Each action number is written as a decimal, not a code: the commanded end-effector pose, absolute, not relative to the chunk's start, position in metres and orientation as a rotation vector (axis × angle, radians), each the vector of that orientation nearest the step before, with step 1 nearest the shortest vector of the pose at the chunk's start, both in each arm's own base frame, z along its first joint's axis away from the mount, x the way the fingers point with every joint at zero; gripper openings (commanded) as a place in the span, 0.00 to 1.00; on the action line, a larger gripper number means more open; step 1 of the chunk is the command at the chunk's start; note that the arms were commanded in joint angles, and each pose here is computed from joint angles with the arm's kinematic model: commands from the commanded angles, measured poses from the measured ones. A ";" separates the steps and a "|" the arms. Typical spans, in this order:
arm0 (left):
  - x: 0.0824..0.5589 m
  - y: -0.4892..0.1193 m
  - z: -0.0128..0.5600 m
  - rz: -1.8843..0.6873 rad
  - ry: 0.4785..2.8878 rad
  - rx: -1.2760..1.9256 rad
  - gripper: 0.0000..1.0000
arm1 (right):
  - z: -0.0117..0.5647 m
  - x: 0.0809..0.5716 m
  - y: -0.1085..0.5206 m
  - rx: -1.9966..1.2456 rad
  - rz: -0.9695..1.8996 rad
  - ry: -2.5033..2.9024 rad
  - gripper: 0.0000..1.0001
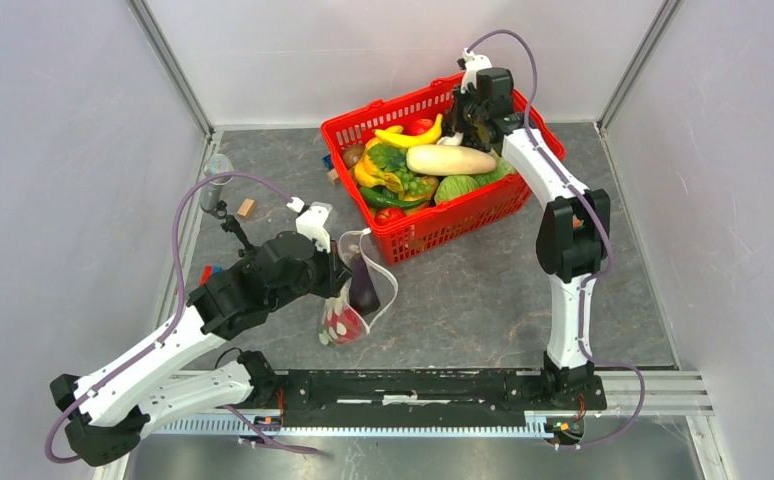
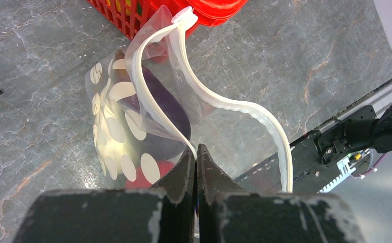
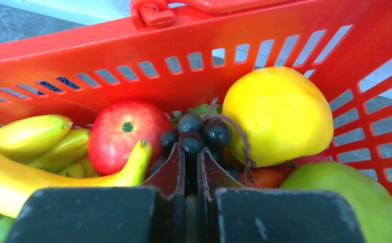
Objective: Place the food in the zip-top bag and seal the zipper
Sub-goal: Adjust the fake food in the bin.
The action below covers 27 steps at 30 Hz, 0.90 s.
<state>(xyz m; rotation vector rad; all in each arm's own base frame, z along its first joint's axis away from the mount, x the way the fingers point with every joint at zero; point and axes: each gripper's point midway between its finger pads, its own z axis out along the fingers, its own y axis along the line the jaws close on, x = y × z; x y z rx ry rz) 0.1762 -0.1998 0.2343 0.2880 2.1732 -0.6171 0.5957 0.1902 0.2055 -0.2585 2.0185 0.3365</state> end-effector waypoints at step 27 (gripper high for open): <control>0.174 -0.204 0.248 -0.707 2.103 0.277 0.02 | 0.396 0.471 0.203 -0.403 0.608 1.547 0.00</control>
